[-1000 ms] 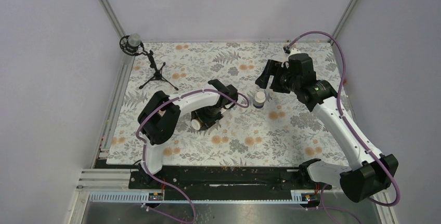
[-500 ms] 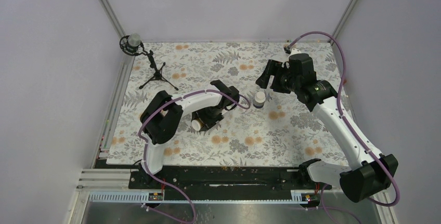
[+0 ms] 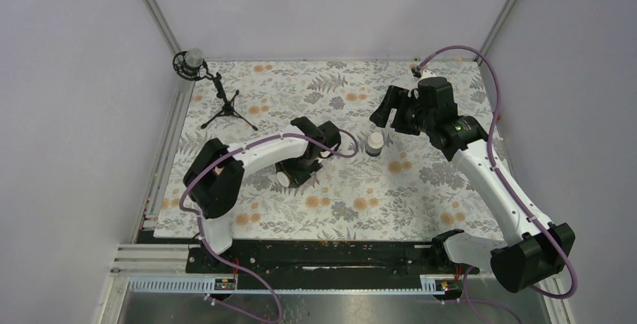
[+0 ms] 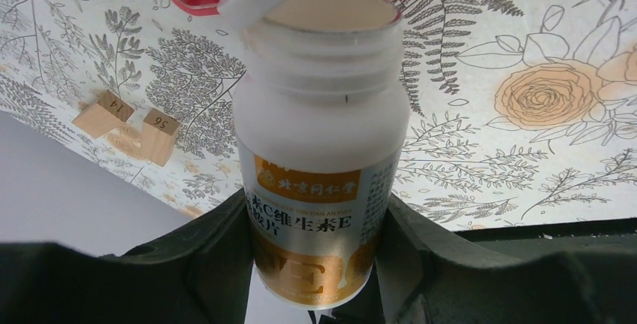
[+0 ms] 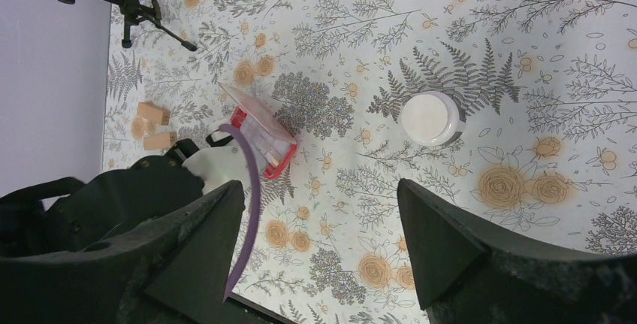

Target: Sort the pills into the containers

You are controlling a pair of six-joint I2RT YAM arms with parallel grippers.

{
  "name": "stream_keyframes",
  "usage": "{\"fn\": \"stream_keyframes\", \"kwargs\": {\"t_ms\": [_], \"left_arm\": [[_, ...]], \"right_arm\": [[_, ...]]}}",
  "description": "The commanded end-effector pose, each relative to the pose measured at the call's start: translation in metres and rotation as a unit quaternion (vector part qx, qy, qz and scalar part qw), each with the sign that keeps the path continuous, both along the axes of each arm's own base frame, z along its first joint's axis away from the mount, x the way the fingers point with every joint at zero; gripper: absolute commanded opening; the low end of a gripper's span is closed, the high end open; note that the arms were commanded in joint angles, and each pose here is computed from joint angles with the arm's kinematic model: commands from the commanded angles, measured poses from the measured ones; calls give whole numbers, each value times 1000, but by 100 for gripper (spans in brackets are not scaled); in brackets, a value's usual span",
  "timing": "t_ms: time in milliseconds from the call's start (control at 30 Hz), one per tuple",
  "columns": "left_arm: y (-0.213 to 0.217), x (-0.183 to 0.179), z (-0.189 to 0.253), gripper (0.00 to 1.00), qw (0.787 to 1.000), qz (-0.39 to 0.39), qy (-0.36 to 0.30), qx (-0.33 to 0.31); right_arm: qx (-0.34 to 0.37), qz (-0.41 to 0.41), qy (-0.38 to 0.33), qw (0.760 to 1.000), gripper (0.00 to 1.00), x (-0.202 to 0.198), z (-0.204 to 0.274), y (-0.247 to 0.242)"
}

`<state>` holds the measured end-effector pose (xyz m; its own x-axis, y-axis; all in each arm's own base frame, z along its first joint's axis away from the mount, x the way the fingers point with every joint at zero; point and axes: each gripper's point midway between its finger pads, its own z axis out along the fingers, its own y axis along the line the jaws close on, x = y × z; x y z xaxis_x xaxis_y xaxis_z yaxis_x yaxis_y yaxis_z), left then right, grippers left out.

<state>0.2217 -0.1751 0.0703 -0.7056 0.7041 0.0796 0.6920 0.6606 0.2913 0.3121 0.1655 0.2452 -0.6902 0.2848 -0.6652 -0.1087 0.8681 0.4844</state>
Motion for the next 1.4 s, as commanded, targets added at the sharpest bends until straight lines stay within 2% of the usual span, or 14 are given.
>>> {"fn": "stream_keyframes", "kwargs": {"t_ms": [0,167,333,600,733,900,1033,1233,1300,1367], "left_arm": [[-3,5,20,0,997,3,-55,-46],[-1,2,27,0,995,4,-75,-72],[-8,3,45,0,984,1,-114,-134],[-46,5,78,0,935,-34,-172,-309],[-71,8,103,0,888,-57,-204,-408],[-93,13,142,0,824,-91,-250,-500],[-109,16,182,0,769,-125,-286,-558],[-136,22,259,0,653,-190,-359,-639],[-140,29,276,0,629,-195,-380,-649],[-144,33,286,0,615,-207,-383,-658]], "right_arm": [[14,-5,-6,1000,82,4,7,1],[16,-7,-7,1000,82,4,9,0],[25,-6,-8,1000,82,3,13,2],[49,17,-5,999,82,-4,20,11],[71,45,-2,996,81,-10,27,22],[152,153,-29,976,79,-30,47,57],[172,216,-67,959,80,-46,63,75],[204,320,-146,914,86,-81,106,104],[204,336,-166,904,86,-88,114,107],[194,318,-187,909,86,-80,121,104]]}}
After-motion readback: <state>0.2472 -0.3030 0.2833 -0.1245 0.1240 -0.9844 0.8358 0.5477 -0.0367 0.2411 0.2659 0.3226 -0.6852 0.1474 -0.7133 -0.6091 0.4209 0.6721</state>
